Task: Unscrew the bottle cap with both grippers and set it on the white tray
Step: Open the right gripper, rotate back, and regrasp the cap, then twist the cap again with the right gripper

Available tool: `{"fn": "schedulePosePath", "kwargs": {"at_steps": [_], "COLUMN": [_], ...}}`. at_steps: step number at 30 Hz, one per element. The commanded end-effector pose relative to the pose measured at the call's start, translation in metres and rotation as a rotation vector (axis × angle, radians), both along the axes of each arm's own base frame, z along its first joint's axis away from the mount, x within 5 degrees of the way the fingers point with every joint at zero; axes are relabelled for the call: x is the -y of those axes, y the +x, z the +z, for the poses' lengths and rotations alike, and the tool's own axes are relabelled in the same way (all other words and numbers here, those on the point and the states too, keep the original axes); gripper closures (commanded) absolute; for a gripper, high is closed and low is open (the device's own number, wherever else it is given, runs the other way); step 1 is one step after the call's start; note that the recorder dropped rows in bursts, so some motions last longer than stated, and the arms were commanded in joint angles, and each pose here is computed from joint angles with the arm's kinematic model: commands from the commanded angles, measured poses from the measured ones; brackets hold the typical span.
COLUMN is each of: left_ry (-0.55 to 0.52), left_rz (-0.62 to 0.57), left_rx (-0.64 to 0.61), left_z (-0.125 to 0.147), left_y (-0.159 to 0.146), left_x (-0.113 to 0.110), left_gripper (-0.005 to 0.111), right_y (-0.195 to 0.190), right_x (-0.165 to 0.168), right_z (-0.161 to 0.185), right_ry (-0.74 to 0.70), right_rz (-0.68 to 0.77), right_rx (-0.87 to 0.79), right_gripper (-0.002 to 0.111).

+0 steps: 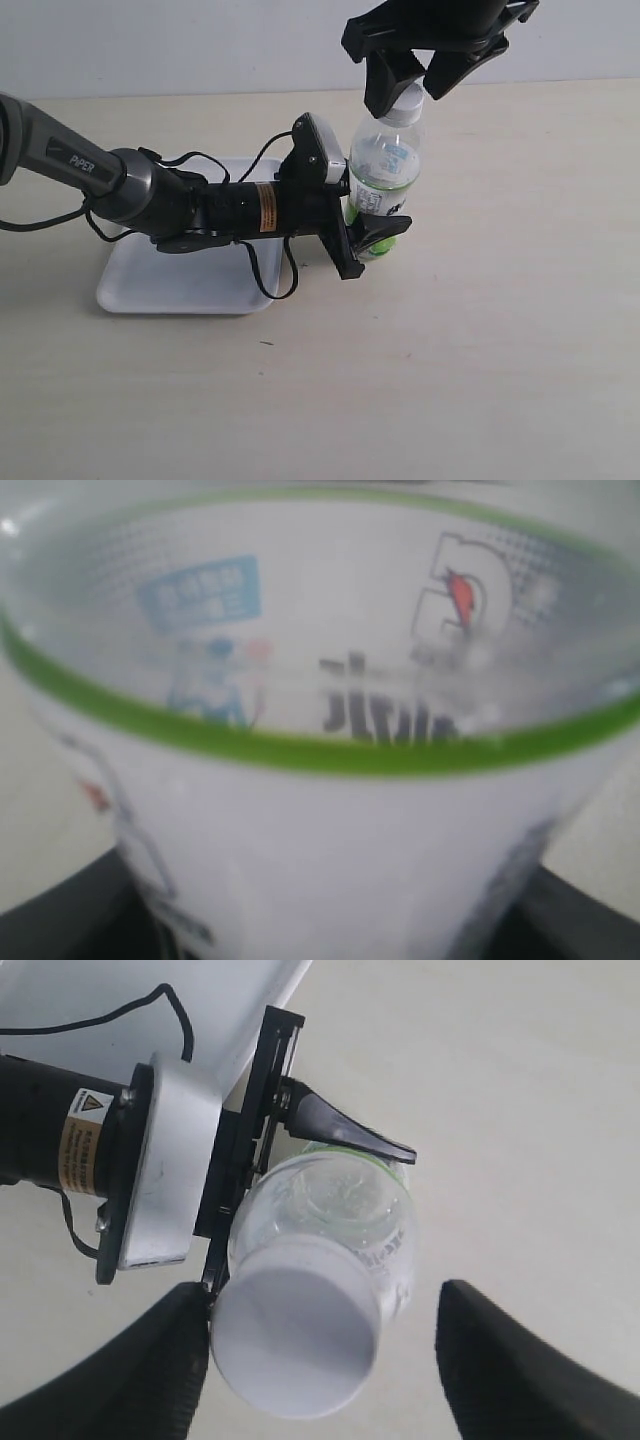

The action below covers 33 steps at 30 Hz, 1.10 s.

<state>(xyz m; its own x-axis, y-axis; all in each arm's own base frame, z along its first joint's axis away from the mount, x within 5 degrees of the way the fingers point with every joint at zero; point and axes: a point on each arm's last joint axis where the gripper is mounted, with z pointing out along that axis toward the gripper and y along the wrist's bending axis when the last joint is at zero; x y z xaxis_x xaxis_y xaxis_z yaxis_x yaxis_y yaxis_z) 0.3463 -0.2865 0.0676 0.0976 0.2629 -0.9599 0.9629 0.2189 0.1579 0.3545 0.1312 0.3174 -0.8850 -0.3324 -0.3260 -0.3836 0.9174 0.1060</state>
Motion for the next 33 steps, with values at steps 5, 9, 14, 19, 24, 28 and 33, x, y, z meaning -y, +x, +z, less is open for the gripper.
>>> {"fn": "schedulePosePath", "kwargs": {"at_steps": [5, 9, 14, 19, 24, 28, 33], "left_ry": [0.061, 0.061, 0.061, 0.061, 0.061, 0.061, 0.061], "left_rz": [0.004, 0.004, 0.004, 0.004, 0.004, 0.004, 0.004], "left_rx": [-0.011, -0.011, -0.011, -0.011, -0.011, -0.011, -0.011], "left_z": [-0.0067, -0.0067, -0.0067, -0.0067, -0.0067, -0.0067, -0.0067], "left_y": [-0.0009, -0.0009, -0.0009, -0.0009, -0.0009, -0.0009, -0.0009], "left_x": [-0.0019, -0.0019, -0.0019, -0.0019, -0.0019, -0.0019, -0.0019], "left_gripper": [0.107, 0.107, 0.107, 0.107, 0.107, 0.107, 0.107], "right_y": [-0.0009, -0.0016, -0.0019, -0.0017, -0.0017, -0.0017, -0.0017], "right_x": [-0.0004, -0.0009, -0.0024, -0.0025, -0.0027, -0.0027, -0.0027], "right_z": [0.0015, 0.0014, 0.0017, 0.0018, 0.0019, 0.0019, 0.0019], "right_ry": [0.006, 0.015, 0.038, 0.012, -0.036, -0.081, -0.136], "right_rz": [0.0, -0.01, -0.029, 0.067, 0.244, 0.401, 0.593], "right_rx": [0.011, 0.0, -0.008, 0.018, 0.063, 0.102, 0.151], "right_gripper": [0.056, 0.078, 0.105, 0.108, 0.108, 0.108, 0.108]}}
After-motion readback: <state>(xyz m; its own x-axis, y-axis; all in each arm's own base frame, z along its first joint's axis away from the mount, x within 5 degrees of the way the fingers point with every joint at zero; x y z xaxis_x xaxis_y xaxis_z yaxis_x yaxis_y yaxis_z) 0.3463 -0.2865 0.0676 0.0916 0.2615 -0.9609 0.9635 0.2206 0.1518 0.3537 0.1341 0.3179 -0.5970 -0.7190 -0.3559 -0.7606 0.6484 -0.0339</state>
